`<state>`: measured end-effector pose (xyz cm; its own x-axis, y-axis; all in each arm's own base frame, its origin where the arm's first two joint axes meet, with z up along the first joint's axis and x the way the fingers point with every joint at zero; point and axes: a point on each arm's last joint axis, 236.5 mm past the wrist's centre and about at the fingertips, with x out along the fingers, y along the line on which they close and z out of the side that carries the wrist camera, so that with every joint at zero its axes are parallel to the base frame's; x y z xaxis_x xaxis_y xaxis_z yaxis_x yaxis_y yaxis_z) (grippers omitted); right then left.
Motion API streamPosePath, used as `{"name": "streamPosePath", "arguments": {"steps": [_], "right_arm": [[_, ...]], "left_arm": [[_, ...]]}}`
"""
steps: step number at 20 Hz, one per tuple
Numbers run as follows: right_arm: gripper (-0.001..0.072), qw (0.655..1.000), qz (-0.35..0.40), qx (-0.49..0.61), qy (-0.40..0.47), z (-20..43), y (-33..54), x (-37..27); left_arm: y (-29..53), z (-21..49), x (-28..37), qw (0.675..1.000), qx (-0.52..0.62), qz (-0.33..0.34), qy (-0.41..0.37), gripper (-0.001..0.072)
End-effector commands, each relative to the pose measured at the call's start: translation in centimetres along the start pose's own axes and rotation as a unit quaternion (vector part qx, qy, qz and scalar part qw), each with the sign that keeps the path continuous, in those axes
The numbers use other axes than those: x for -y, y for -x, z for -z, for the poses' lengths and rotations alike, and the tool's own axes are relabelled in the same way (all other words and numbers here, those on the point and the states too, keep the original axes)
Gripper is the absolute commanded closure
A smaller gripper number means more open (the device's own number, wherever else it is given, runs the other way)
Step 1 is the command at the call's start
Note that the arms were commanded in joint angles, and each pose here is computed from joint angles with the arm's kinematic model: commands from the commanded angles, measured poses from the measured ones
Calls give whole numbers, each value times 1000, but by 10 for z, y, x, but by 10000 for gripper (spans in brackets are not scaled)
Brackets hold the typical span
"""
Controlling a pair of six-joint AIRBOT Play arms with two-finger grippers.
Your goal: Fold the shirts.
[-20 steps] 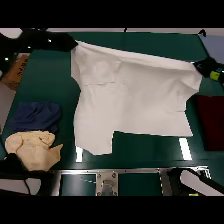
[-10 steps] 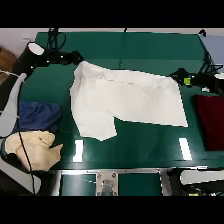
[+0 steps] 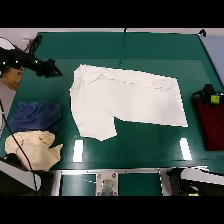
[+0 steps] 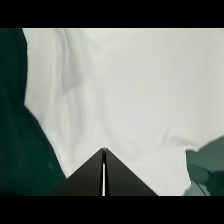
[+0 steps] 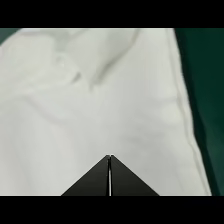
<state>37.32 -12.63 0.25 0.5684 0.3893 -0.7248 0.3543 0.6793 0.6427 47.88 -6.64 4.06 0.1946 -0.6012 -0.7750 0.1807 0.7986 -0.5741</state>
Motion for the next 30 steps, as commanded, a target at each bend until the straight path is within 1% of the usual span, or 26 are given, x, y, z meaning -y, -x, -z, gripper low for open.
{"name": "streamPosePath", "arguments": {"steps": [1, 2, 3, 4, 5, 6, 7, 8, 10, 11, 13, 14, 15, 17, 18, 19, 20, 21, 24, 27, 30], "right_arm": [[699, 996, 82, -11, -34, 47, 36, 60], [695, 995, 89, 5, -54, 51, 42, 71], [604, 993, 91, 7, -70, 56, 45, 79], [478, 992, 91, 4, -85, 63, 45, 85], [444, 991, 90, 2, -95, 68, 45, 90], [443, 991, 90, -1, -100, 72, 43, 92], [437, 990, 95, -5, -101, 76, 41, 95], [419, 990, 97, -10, -103, 80, 39, 97], [414, 989, 97, -18, -108, 86, 35, 100], [413, 989, 96, -21, -112, 88, 33, 101], [374, 988, 93, -31, -120, 94, 28, 104], [356, 987, 92, -37, -125, 98, 25, 106], [355, 987, 90, -43, -130, 101, 22, 107], [282, 985, 87, -54, -136, 108, 18, 109], [269, 985, 88, -60, -134, 111, 17, 111], [265, 985, 85, -67, -138, 115, 14, 111], [242, 984, 81, -75, -142, 121, 12, 110], [226, 982, 79, -86, -147, 127, 10, 111], [226, 977, 77, -121, -158, 146, 3, 116], [226, 974, 68, -136, -169, 152, -10, 117], [228, 974, 68, -154, -154, 155, -31, 111]], "left_arm": [[0, 67, -2, 995, -81, -3, 59, 681], [-7, 81, -4, 995, -72, -8, 75, 681], [-13, 98, -5, 994, -69, -10, 87, 679], [-20, 119, -6, 992, -76, -10, 100, 676], [-28, 135, -9, 990, -81, -12, 114, 505], [-38, 149, -15, 986, -83, -16, 140, 194], [-49, 161, -20, 981, -88, -17, 173, 158], [-61, 168, -19, 978, -86, -6, 191, 158], [-84, 174, -20, 974, -71, 5, 213, 158], [-94, 176, -23, 975, -66, -1, 212, 159], [-112, 177, -23, 975, -67, -7, 212, 159], [-121, 174, -20, 974, -63, -1, 215, 159], [-128, 171, -17, 975, -57, 5, 216, 159], [-134, 160, -17, 976, -37, 11, 213, 161], [-133, 157, -19, 978, -31, 8, 205, 275], [-133, 155, -20, 981, -28, 7, 193, 488], [-133, 156, -19, 982, -29, 9, 185, 641], [-133, 157, -17, 983, -33, 12, 180, 679], [-132, 158, -15, 985, -35, 16, 167, 678], [-132, 160, -12, 985, -42, 20, 167, 679], [-132, 160, -11, 985, -41, 23, 168, 678]]}}
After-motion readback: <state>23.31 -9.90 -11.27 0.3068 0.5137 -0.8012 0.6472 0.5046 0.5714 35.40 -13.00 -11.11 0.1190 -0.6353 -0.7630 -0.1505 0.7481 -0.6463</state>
